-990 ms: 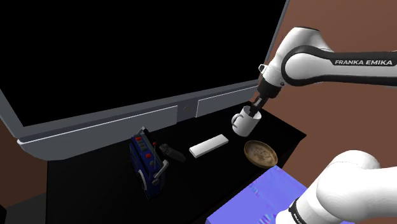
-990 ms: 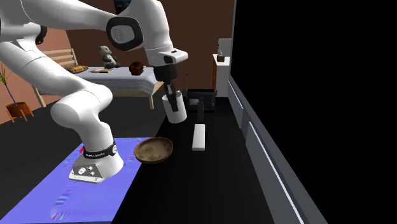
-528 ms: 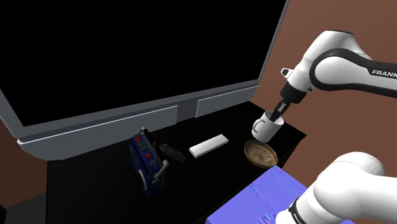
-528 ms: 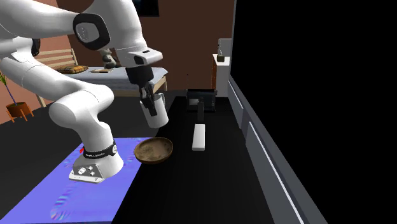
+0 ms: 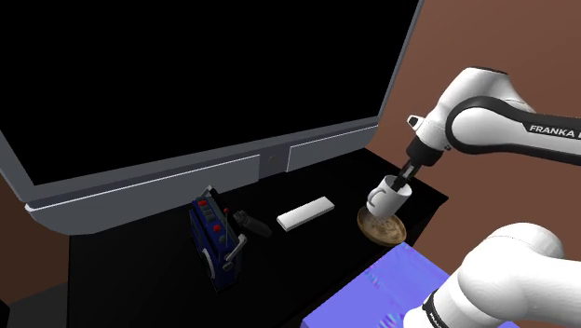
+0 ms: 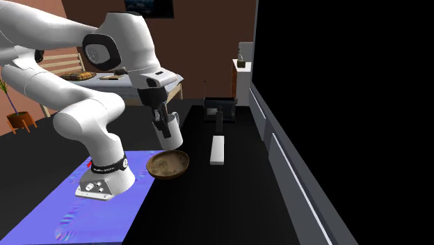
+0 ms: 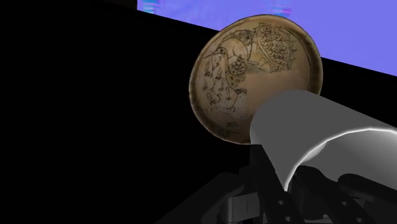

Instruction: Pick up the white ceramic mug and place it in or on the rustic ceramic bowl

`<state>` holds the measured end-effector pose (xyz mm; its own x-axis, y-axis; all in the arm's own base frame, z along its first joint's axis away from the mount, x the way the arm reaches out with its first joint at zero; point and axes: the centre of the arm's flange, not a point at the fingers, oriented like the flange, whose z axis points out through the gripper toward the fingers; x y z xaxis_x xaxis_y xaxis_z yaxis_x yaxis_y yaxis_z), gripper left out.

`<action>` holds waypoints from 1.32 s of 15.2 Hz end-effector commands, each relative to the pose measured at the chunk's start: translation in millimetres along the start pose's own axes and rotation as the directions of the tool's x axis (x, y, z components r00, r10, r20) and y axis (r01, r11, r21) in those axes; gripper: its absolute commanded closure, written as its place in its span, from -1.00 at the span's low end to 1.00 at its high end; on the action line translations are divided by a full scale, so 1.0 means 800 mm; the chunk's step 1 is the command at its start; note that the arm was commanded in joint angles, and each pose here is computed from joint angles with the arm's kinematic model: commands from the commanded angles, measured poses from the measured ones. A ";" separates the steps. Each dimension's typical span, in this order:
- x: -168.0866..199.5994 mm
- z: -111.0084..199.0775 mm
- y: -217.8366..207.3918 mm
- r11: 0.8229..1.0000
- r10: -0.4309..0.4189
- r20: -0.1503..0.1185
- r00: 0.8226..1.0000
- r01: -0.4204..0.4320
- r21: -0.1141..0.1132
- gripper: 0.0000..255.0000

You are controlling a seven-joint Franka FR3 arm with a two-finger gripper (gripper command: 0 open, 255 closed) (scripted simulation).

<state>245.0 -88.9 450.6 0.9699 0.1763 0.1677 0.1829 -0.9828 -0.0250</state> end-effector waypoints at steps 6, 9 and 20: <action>-0.007 0.046 0.001 1.000 0.000 -0.001 1.000 0.000 0.000 1.00; -0.011 0.064 0.001 1.000 0.000 -0.001 1.000 0.000 0.000 1.00; -0.011 0.064 0.001 1.000 0.000 -0.001 1.000 0.000 0.000 -1.00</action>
<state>245.2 -88.6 398.4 0.9699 0.1762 0.1683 0.1829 -0.9828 -0.0247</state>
